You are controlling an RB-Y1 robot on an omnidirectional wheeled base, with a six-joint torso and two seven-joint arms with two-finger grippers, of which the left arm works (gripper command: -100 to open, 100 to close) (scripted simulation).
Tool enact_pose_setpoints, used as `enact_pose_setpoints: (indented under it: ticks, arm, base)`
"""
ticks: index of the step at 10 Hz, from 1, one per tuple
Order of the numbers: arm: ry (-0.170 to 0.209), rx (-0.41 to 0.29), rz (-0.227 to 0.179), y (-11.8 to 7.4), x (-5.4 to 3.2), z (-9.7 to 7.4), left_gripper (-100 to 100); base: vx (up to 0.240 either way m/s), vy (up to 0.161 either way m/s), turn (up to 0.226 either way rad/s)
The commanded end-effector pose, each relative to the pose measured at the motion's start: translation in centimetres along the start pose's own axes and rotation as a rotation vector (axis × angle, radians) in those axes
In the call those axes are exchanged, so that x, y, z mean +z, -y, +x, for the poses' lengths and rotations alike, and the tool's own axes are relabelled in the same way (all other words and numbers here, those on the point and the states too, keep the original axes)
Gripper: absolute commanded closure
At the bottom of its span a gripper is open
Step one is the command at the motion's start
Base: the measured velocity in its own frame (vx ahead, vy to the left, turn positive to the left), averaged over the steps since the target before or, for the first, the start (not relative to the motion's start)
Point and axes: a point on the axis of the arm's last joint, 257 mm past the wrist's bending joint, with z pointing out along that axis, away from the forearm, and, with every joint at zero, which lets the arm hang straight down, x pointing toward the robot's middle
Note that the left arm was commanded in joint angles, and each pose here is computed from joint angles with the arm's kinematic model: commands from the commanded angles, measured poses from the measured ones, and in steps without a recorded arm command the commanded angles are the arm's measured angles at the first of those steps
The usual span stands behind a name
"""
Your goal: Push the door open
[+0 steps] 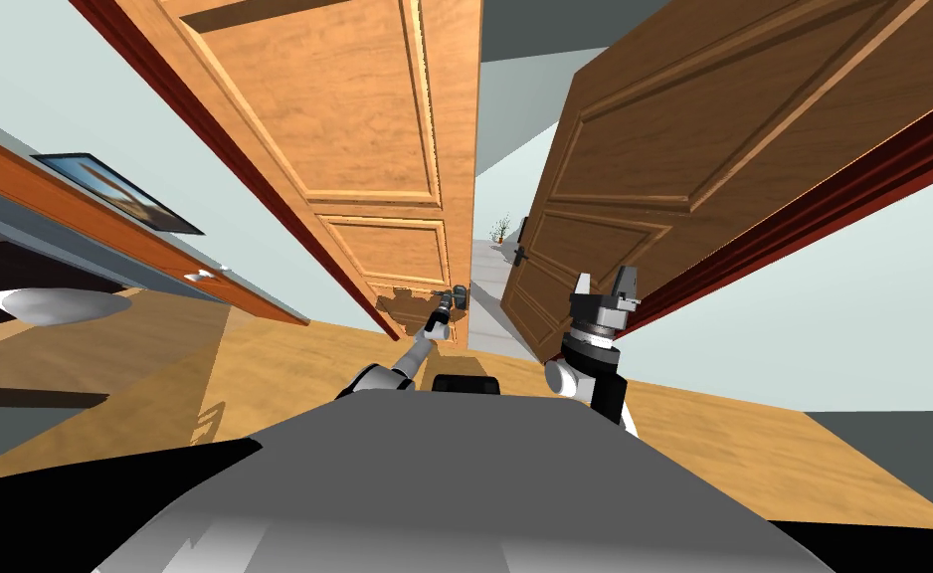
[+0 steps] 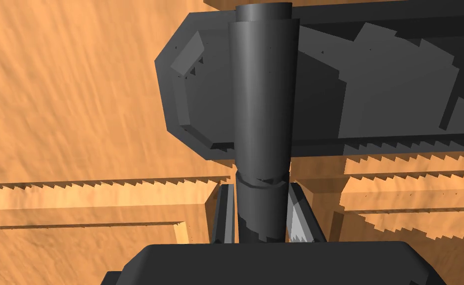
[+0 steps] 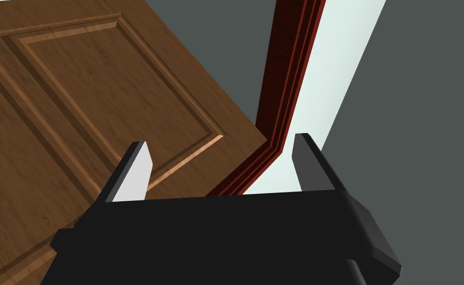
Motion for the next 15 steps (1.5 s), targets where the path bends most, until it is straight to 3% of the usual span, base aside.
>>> enact_pose_setpoints:
  ticks: [1, 2, 3, 6, 11, 12, 15]
  arm:
    - [0.001, 0.001, 0.001, 0.0, 0.01, 0.0, 100]
    - [0.001, 0.001, 0.001, 0.0, 0.01, 0.0, 100]
    - [0.020, 0.010, -0.001, -0.1, 0.05, -1.5, 100]
    - [0.040, 0.017, -0.001, -0.1, 0.08, -2.9, 100]
    - [0.115, 0.032, -0.002, 0.0, 0.03, -7.8, 100]
    - [0.115, 0.032, -0.002, 0.0, 0.03, -7.8, 100]
    - [0.161, 0.033, -0.002, 0.1, -0.13, -10.4, 100]
  base:
    - [0.000, 0.000, 0.000]
    - [0.000, 0.000, 0.000]
    - [0.094, -0.051, 0.024]
    - [0.138, -0.077, 0.041]
    - [0.173, -0.111, 0.056]
    - [0.139, -0.085, 0.035]
    - [0.178, -0.114, 0.078]
